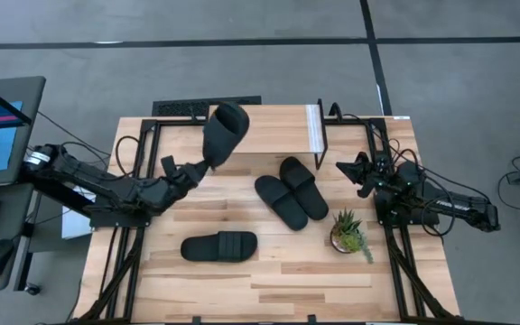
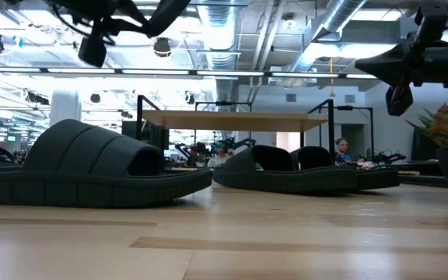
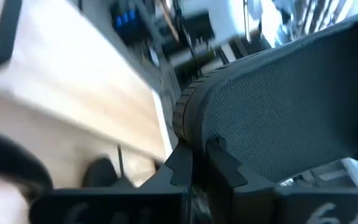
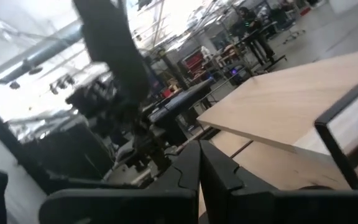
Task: Pick and place slides into the shelf
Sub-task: Put the black slipper on the shelf
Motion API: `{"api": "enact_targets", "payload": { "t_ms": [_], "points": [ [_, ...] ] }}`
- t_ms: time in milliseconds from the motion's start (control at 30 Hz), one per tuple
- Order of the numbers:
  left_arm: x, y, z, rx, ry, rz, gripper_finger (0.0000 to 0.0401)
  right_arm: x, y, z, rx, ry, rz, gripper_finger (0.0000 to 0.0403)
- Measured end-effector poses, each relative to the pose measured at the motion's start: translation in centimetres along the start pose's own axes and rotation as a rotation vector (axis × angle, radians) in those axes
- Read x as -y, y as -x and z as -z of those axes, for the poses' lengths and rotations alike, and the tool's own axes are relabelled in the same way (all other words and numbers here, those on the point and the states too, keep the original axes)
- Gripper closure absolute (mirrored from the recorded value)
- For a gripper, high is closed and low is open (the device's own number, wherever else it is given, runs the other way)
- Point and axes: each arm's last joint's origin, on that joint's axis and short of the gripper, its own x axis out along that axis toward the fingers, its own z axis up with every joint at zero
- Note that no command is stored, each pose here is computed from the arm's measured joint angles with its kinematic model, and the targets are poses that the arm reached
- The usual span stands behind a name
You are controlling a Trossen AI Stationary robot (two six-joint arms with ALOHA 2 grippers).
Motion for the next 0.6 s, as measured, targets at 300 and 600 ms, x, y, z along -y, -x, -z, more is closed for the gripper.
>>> {"api": "enact_targets", "payload": {
  "t_ms": [300, 600],
  "points": [
    [3.4, -2.4, -0.4, 0.363, -0.019, -0.127, 0.0392, -0.2, 0.0, 0.1, -0.037, 0.045, -0.063, 0.0403],
    [4.6, -6.2, 1.0, 0.455, -0.054, -0.181, 0.0398, -0.1, 0.0, 0.3, -0.067, 0.187, -0.086, 0.0403]
  ]
}}
